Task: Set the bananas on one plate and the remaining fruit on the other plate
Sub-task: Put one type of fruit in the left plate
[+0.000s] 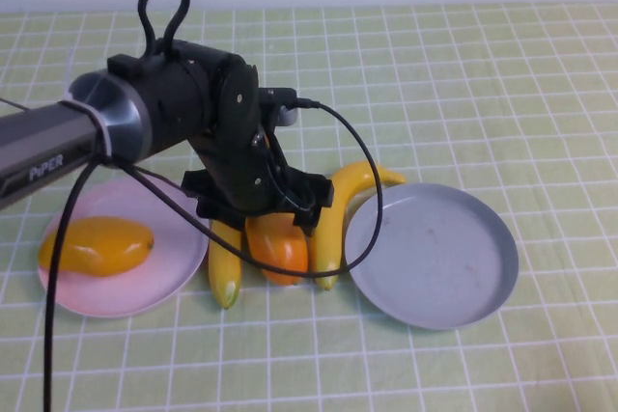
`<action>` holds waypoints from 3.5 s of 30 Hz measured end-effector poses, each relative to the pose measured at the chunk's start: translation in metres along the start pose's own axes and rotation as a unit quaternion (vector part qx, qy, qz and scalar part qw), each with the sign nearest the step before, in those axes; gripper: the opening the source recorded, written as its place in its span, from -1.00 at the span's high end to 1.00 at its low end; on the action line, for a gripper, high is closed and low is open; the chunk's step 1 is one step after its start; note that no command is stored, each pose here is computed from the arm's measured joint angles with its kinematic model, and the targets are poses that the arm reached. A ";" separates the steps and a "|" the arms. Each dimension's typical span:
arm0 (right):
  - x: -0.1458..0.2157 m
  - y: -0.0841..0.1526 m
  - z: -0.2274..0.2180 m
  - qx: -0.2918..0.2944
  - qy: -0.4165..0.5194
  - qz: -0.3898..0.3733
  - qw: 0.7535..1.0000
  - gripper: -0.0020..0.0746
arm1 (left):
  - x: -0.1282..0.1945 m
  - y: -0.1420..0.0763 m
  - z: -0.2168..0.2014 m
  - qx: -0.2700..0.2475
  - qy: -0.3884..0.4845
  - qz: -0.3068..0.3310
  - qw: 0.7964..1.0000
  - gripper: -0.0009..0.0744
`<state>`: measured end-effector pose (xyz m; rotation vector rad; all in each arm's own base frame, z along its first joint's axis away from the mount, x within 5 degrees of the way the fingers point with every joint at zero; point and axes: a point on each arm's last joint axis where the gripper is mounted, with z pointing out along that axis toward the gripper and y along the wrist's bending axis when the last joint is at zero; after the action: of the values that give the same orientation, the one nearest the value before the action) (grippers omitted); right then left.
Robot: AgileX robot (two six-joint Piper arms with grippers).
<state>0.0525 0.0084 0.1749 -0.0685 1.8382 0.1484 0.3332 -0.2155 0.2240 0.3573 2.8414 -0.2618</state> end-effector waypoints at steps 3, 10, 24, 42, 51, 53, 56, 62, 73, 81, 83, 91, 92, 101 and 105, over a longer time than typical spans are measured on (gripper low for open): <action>0.000 0.000 0.000 0.000 0.000 0.000 1.000 0.99 | 0.000 0.001 0.008 -0.003 0.008 -0.001 1.000 -0.80; 0.000 0.000 0.000 0.000 0.000 0.000 1.000 0.99 | -0.002 0.001 0.021 -0.005 0.010 -0.002 1.000 -0.80; 0.000 0.000 0.000 0.000 0.000 0.000 1.000 0.99 | -0.004 0.000 0.025 -0.003 0.011 0.045 0.999 -0.36; 0.000 0.000 0.000 0.000 0.000 0.000 1.000 0.99 | -0.058 0.015 -0.084 -0.106 -0.035 0.215 0.970 -0.36; 0.000 0.000 0.000 0.000 0.000 0.000 1.000 0.99 | -0.041 0.081 -0.098 -0.136 0.001 0.210 0.968 -0.36; 0.000 0.000 0.000 0.000 0.000 0.000 1.000 0.99 | -0.033 0.092 -0.101 -0.126 0.009 0.196 0.973 -0.36; 0.000 0.000 0.000 0.000 0.000 0.000 1.000 0.99 | -0.019 0.095 -0.105 -0.099 0.018 0.203 0.974 -0.36; 0.000 0.000 0.000 0.000 0.000 0.000 1.000 0.99 | 0.013 0.079 -0.118 -0.054 0.020 0.240 0.969 -0.36; 0.000 0.000 0.000 0.000 0.000 0.000 1.000 0.99 | 0.045 0.083 -0.061 -0.020 0.116 0.163 0.980 -0.36; 0.000 0.000 0.000 0.000 0.000 0.000 1.000 0.99 | 0.036 0.090 -0.028 -0.045 0.120 0.162 0.978 -0.36; 0.000 0.000 0.000 0.000 0.000 0.000 1.000 0.99 | 0.035 0.094 -0.022 -0.063 0.126 0.149 0.979 -0.36; 0.000 0.000 0.000 0.000 0.000 0.000 1.000 0.99 | 0.034 0.097 -0.021 -0.086 0.124 0.104 0.983 -0.43; 0.000 0.000 0.000 0.000 0.000 0.000 1.000 0.99 | 0.034 0.097 -0.021 -0.087 0.123 0.102 0.983 -0.49; 0.000 0.000 0.000 0.000 0.000 0.000 1.000 0.99 | 0.034 0.097 -0.024 -0.090 0.138 0.091 0.982 -0.74; 0.000 0.000 0.000 0.000 0.000 0.000 1.000 0.99 | 0.022 0.091 -0.040 -0.079 0.124 0.078 0.986 -0.61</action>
<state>0.0525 0.0084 0.1749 -0.0686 1.8388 0.1484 0.3275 -0.1154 0.2423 0.6125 3.0284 0.0434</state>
